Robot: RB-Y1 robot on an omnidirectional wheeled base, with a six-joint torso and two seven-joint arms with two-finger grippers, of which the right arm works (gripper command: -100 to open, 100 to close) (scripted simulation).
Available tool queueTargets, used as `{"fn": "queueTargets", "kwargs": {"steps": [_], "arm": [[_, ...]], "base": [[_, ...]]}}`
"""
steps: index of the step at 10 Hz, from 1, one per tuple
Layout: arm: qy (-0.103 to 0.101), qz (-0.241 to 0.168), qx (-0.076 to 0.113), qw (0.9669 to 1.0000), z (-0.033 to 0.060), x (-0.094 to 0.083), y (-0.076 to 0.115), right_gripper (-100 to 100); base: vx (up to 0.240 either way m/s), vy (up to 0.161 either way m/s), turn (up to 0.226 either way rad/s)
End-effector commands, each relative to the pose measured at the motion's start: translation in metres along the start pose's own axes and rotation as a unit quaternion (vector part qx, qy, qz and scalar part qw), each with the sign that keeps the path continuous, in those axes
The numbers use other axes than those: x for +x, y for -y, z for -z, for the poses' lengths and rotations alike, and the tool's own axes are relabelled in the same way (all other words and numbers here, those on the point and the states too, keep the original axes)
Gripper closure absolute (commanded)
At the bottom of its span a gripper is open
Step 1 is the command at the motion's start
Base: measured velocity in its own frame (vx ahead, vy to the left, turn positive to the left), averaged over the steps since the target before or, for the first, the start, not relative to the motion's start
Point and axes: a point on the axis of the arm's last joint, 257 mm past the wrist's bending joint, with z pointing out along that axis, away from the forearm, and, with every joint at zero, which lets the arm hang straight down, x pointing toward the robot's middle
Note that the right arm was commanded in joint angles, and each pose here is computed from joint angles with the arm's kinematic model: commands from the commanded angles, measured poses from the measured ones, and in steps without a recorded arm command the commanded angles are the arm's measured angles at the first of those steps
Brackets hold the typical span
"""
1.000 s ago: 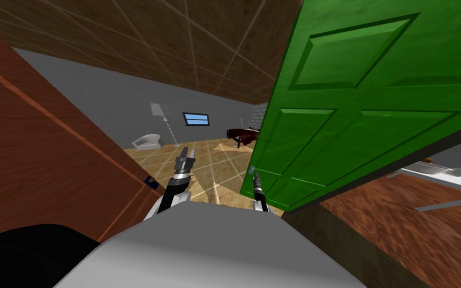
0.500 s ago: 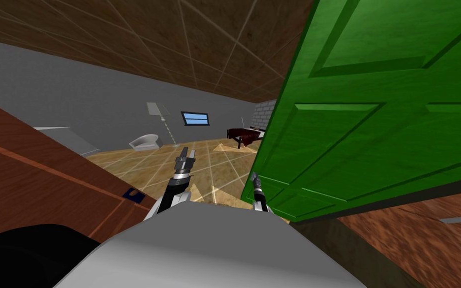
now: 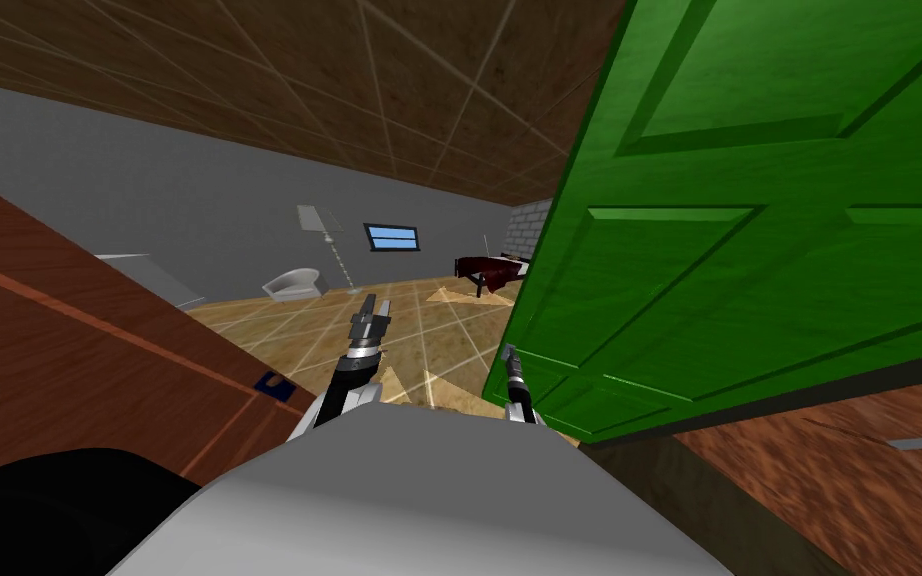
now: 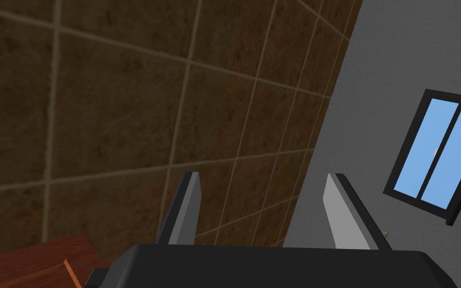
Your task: Push the door open
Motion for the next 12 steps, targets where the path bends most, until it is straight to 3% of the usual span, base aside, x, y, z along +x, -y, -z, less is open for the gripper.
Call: {"fn": "queueTargets", "kwargs": {"steps": [1,6,12], "arm": [[0.001,0.0,-0.003,1.0,-0.0009,-0.001,-0.002,100],[0.039,0.0,0.002,0.9992,-0.0013,-0.035,-0.001,100],[0.095,-0.006,0.005,0.9954,0.0008,-0.08,-0.001,100]], "base": [[0.0,0.0,0.0],[0.185,0.043,-0.055],[0.194,0.077,-0.081]]}}
